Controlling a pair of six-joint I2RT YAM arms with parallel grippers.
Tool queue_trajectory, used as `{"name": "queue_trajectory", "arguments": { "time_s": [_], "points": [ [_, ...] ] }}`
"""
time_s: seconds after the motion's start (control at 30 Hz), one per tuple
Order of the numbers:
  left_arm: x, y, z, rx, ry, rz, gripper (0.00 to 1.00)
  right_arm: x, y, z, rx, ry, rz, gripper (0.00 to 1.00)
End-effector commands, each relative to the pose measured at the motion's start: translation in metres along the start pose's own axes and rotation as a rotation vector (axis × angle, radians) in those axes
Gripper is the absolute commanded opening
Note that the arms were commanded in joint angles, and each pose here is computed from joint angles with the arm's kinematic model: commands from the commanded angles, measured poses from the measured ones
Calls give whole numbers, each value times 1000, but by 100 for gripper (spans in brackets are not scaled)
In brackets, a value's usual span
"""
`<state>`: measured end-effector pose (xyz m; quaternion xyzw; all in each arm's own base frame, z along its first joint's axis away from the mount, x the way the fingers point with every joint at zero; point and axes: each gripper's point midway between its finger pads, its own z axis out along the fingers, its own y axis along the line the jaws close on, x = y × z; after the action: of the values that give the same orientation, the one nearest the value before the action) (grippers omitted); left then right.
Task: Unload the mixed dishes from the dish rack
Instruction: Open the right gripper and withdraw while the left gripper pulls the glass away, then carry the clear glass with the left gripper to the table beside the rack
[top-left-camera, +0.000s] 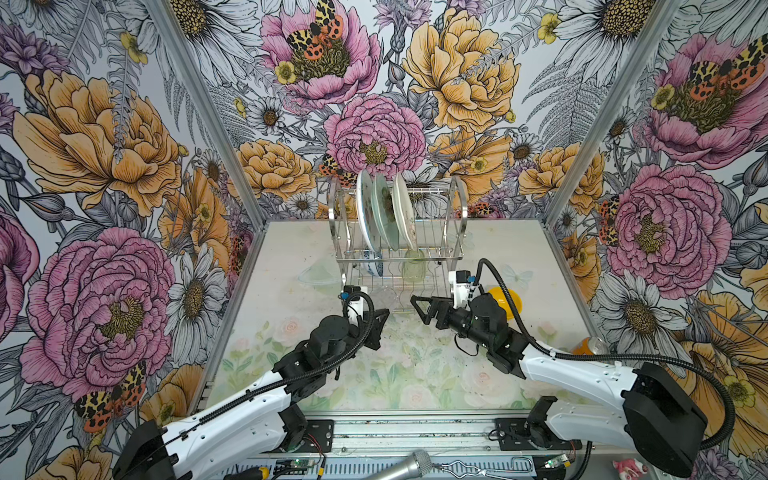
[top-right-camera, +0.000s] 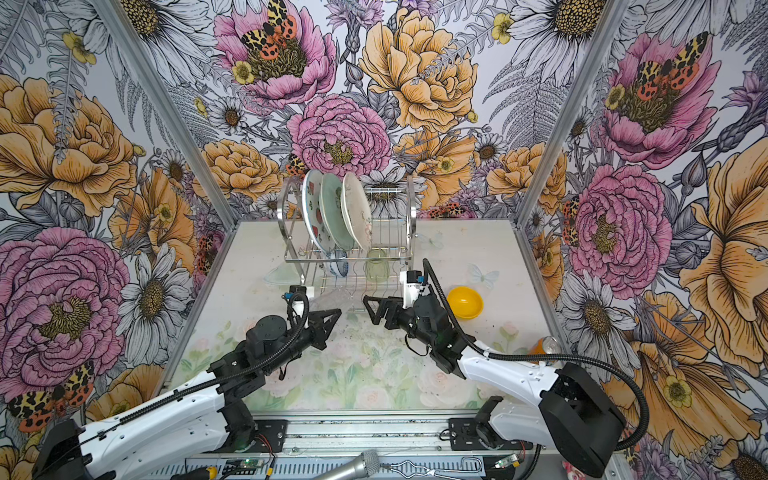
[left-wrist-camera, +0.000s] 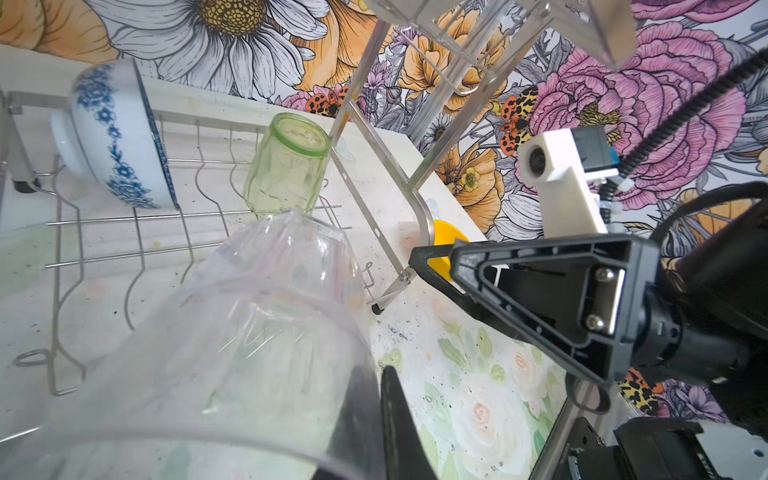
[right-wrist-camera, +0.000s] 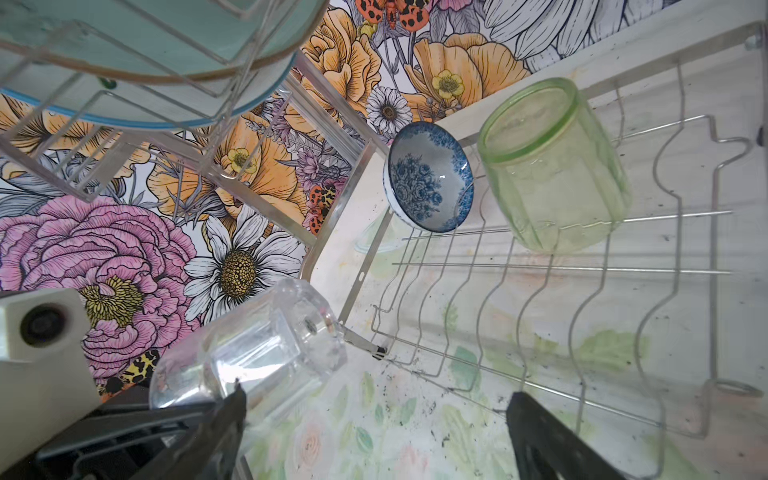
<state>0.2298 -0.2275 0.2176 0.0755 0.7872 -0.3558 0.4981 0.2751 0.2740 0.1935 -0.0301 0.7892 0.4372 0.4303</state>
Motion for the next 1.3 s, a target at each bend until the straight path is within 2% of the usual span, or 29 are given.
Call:
{"name": "queue_trajectory", "arguments": {
  "time_s": [0.0,0.37,0.67,1.0,1.27],
  "points": [
    [-5,14,-8,-99,3,5,0,-6,0,-8,16,-47,-101,99],
    [-15,36,-32,-251,-10,-27,0,-13,15,-37,-36,-91,-214,99],
    [-19,54,-58,-358,-5,-20,0,-8,23,-53,-89,-77,-223,99],
    [-18,73,-94,-444,-7,-30,0,-13,30,-52,-100,-71,-263,99],
    [-19,104,-113,-599,-24,-38,0,-16,33,-42,-95,-46,-289,99]
  ]
}}
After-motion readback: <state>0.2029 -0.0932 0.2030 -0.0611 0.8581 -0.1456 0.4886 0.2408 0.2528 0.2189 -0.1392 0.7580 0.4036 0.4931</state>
